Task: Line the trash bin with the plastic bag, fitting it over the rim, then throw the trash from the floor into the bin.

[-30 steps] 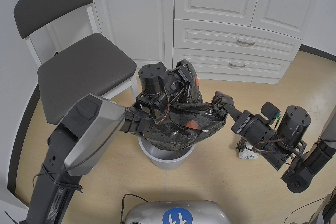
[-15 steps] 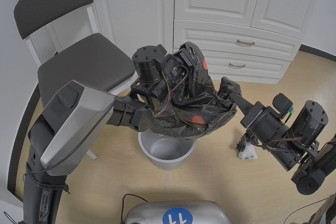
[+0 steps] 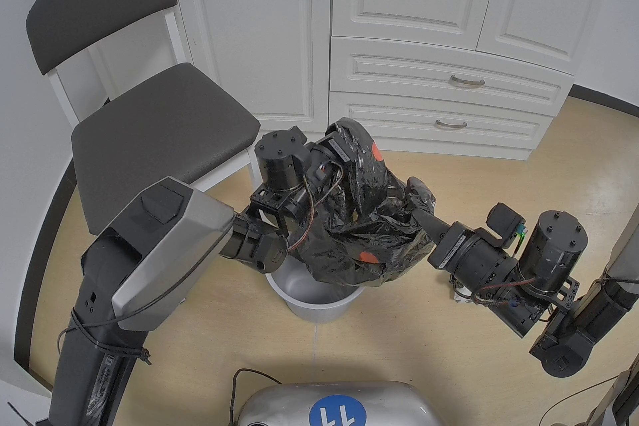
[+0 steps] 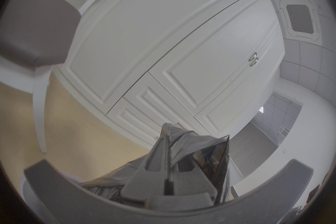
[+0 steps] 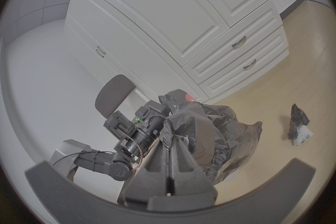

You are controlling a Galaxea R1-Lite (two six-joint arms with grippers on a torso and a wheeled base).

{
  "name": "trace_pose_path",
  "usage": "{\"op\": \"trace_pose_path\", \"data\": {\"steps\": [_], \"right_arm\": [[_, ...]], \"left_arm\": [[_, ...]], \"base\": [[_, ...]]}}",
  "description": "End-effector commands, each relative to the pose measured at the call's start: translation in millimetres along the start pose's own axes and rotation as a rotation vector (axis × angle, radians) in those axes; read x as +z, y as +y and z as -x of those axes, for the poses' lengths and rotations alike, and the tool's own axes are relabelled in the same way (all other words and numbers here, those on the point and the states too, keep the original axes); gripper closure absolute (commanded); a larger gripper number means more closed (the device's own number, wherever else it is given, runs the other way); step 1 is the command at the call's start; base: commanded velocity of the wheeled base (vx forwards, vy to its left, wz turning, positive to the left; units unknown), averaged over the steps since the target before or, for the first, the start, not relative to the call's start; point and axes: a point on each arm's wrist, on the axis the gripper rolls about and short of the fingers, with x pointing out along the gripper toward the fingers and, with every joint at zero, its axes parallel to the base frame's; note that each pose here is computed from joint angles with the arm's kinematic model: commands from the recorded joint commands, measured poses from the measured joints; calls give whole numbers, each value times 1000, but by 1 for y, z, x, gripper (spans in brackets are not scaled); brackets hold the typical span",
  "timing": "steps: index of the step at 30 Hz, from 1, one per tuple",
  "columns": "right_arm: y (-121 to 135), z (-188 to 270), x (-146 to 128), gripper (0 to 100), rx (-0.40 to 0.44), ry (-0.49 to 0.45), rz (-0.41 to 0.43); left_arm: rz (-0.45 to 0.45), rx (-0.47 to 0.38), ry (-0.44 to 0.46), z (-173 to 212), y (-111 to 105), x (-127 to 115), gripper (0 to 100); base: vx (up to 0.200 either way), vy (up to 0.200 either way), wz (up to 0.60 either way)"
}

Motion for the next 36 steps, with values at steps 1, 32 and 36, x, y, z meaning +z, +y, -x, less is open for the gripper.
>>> {"op": "trace_pose_path", "data": {"steps": [1,32,36], "right_arm": [[8,1,1,100,33,-14,-7],[67,-49,-111,100,227,161,-32],[66,-56,-119,100,229,162,-32]], "left_arm": [[10,29,-5,16,12,-1,100],[-31,179,-115,175,21,108,100],[-33,169,-132,177,16,114,100]], "base": [[0,0,0],[0,0,0],[0,0,0]]}}
